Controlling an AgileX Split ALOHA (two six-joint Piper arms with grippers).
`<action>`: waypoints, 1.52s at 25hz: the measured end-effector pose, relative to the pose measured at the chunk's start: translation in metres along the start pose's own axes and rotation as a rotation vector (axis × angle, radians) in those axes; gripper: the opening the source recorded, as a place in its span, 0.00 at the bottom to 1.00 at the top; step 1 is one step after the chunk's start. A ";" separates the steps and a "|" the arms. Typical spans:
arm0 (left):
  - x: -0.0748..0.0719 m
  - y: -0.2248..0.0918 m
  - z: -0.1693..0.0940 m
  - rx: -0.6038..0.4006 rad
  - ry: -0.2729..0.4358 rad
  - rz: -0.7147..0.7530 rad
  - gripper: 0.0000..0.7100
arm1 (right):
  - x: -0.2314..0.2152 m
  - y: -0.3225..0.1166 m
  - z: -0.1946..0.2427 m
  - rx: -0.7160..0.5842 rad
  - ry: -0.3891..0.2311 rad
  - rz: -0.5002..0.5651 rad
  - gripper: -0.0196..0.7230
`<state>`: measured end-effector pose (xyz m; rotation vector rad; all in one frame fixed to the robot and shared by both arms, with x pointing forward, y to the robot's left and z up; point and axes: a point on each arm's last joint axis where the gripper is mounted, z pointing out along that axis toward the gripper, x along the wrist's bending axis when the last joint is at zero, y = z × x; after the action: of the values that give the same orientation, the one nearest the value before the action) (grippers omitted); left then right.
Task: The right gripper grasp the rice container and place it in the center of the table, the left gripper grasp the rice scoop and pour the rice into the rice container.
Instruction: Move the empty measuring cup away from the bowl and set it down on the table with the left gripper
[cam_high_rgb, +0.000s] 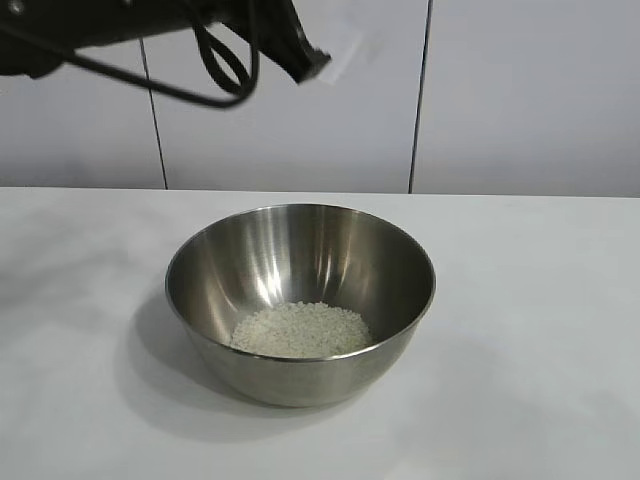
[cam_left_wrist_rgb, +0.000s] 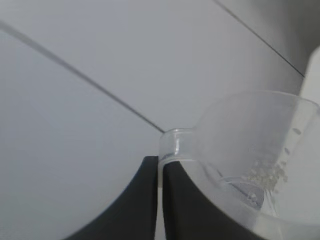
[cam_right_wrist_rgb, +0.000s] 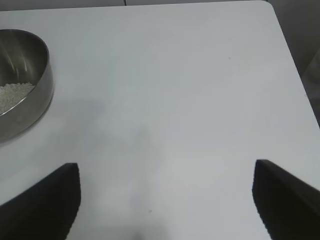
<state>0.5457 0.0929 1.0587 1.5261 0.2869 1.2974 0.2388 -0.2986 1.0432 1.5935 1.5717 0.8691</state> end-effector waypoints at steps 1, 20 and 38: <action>0.010 -0.001 -0.009 -0.009 0.036 -0.076 0.02 | 0.000 0.000 0.000 0.000 0.000 0.000 0.89; -0.004 -0.163 -0.157 0.497 0.156 -0.518 0.02 | 0.000 0.000 0.000 0.000 0.000 0.000 0.89; -0.023 -0.208 -0.148 0.628 0.126 -0.541 0.02 | 0.000 0.000 0.000 0.000 0.000 0.000 0.89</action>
<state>0.5029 0.2423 0.8543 1.7021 1.1904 0.8994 0.2388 -0.2986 1.0432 1.5934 1.5717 0.8692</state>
